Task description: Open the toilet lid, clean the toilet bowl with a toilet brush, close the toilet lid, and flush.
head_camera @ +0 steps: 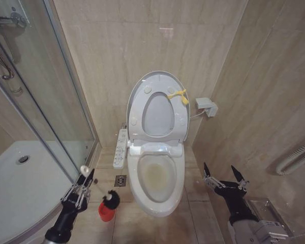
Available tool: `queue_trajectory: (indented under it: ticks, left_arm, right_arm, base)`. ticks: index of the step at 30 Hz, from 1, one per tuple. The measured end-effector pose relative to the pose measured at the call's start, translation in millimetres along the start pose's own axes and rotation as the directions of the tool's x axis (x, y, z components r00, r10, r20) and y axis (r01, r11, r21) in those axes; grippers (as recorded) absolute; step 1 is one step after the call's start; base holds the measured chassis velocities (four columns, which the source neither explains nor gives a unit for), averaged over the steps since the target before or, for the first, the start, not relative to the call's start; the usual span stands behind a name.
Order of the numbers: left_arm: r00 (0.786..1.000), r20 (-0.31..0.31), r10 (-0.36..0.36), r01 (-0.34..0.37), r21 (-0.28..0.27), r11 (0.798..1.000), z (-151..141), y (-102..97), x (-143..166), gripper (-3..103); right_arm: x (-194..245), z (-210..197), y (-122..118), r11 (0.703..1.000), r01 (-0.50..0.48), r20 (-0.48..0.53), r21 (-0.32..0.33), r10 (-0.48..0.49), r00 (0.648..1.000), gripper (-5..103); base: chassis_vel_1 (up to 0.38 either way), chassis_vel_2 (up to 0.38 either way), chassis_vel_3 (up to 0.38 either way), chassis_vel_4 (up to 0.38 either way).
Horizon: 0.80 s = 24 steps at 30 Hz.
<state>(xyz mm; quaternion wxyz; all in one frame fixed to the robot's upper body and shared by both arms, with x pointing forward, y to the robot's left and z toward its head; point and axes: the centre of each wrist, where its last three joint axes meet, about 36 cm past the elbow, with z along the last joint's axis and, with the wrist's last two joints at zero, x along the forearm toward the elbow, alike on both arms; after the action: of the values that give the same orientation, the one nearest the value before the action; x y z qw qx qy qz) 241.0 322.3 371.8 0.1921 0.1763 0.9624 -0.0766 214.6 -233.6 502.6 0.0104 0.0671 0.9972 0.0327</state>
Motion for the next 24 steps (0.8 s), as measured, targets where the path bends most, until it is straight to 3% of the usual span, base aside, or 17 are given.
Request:
queue_trajectory:
  ticks: [6, 10, 14, 17, 24]
  left_arm:
    - [0.998, -0.034, -0.045, 0.044, -0.027, 0.999, 23, 11.6, 13, 20]
    - [0.991, -0.099, -0.092, 0.085, -0.07, 0.994, 64, 35.2, 36, 20]
    - [0.985, -0.127, -0.116, 0.104, -0.094, 0.99, 87, 52.1, 46, 20]
    - [0.981, -0.148, -0.128, 0.108, -0.136, 0.985, 114, 76.7, 51, 20]
    - [0.976, -0.163, -0.143, 0.12, -0.143, 0.982, 143, 94.2, 51, 20]
  right_arm:
    - [0, 0, 0, 1.0, 0.0, 0.0, 0.0, 0.0, 1.0, 100]
    - [0, 0, 0, 1.0, 0.0, 0.0, 0.0, 0.0, 1.0, 100]
    - [0, 0, 0, 1.0, 0.0, 0.0, 0.0, 0.0, 1.0, 100]
    - [0, 0, 0, 1.0, 0.0, 0.0, 0.0, 0.0, 1.0, 100]
    - [0, 0, 0, 1.0, 0.0, 0.0, 0.0, 0.0, 1.0, 100]
  base:
    - [0.0, 0.0, 0.0, 0.0]
    - [0.0, 0.0, 0.0, 0.0]
    - [0.0, 0.0, 0.0, 0.0]
    - [0.0, 0.0, 0.0, 0.0]
    - [0.0, 0.0, 0.0, 0.0]
